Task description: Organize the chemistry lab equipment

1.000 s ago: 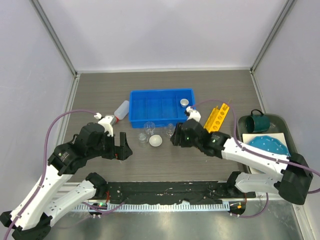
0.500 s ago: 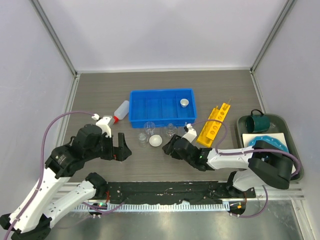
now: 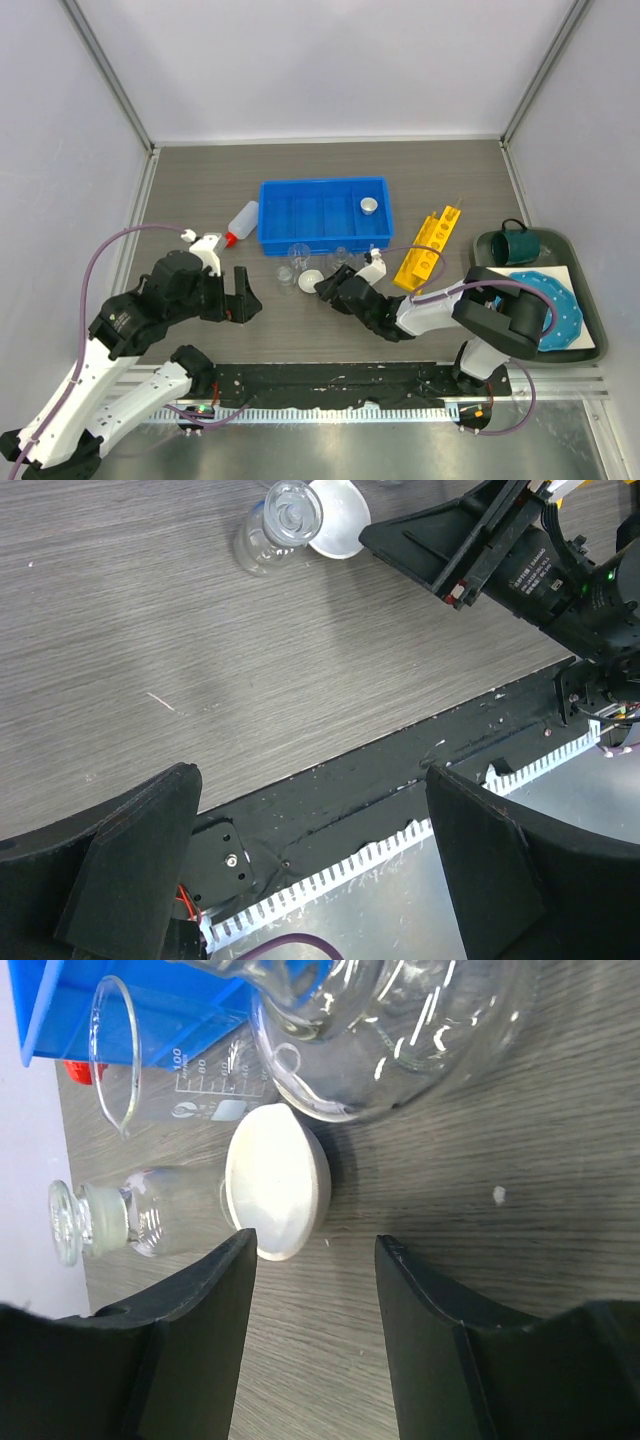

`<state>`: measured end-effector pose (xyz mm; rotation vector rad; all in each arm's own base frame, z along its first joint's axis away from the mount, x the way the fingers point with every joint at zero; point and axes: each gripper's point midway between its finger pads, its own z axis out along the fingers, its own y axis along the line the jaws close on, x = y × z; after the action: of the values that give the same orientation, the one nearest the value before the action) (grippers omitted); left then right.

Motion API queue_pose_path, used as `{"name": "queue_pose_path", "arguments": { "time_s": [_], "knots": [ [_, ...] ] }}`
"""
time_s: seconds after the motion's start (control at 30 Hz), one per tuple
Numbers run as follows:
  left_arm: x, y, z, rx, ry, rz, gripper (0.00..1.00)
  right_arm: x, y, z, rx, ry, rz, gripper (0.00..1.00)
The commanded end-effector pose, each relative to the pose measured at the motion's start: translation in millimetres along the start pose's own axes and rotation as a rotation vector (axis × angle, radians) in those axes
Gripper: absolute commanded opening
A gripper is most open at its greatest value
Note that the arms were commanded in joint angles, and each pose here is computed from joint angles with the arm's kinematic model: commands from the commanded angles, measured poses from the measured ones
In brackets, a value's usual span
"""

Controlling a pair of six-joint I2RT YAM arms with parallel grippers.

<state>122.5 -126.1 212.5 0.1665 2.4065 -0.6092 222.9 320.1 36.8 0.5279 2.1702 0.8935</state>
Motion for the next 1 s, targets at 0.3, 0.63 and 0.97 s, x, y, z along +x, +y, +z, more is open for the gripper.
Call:
{"name": "queue_pose_path", "arguments": {
  "time_s": [0.3,0.63,0.97],
  "knots": [
    [1.8,7.5,-3.8,-0.025,-0.015,0.006,1.0,-4.3,23.4,17.7,-0.05,-0.06,0.06,0.4],
    [2.7,8.0,-4.7,-0.027,-0.013,0.008,1.0,-4.0,23.7,17.5,-0.041,-0.054,0.021,0.12],
    [1.6,7.4,-9.2,-0.024,-0.018,0.013,1.0,-21.3,52.6,-23.5,-0.004,0.027,-0.283,0.01]
  ]
}}
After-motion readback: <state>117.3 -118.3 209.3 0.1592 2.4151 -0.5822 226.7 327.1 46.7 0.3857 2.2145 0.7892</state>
